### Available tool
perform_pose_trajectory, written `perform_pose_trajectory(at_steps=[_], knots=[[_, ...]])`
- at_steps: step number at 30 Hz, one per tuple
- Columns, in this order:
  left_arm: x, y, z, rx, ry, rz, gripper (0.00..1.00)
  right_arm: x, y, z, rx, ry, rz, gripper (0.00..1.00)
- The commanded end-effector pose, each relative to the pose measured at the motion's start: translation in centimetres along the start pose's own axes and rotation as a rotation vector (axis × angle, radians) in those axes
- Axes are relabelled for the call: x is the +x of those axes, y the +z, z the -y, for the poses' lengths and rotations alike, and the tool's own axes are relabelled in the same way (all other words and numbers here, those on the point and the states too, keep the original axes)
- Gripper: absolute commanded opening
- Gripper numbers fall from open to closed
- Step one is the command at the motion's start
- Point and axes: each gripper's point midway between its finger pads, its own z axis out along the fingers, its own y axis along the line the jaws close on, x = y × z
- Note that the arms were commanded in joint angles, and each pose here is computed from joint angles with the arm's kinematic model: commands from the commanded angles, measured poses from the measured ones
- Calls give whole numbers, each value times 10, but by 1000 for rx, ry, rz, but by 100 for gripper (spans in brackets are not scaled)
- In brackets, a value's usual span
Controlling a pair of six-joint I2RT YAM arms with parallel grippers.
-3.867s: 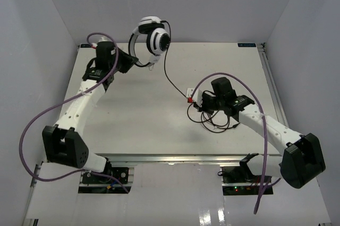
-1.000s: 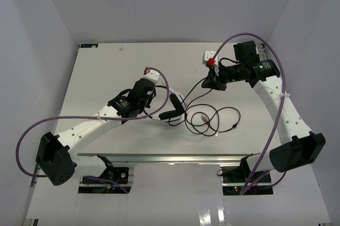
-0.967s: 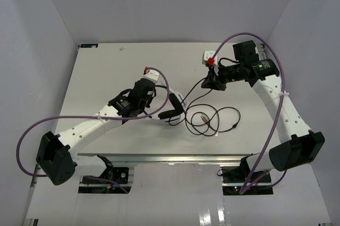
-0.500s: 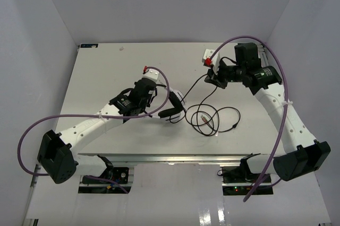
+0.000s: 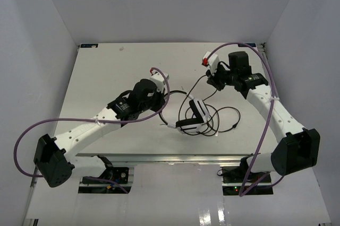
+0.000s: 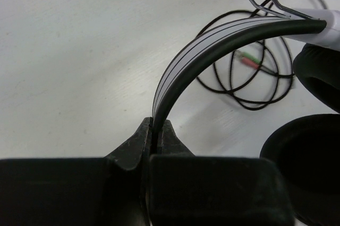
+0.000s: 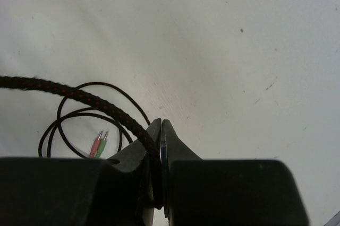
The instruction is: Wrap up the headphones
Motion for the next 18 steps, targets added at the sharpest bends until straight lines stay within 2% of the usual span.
perform_pose_trajectory(at_steps=[1,10,18], knots=[[-74,-44,35,178,-142,261,0,-6,-7,15,25,61,86,8],[-113,-66,40,202,-296,372,0,-27,-15,-32,-220,53,251,10],[-96,-37,49,227,-349,289,0,-64,-39,-48,-314,20,382,12]])
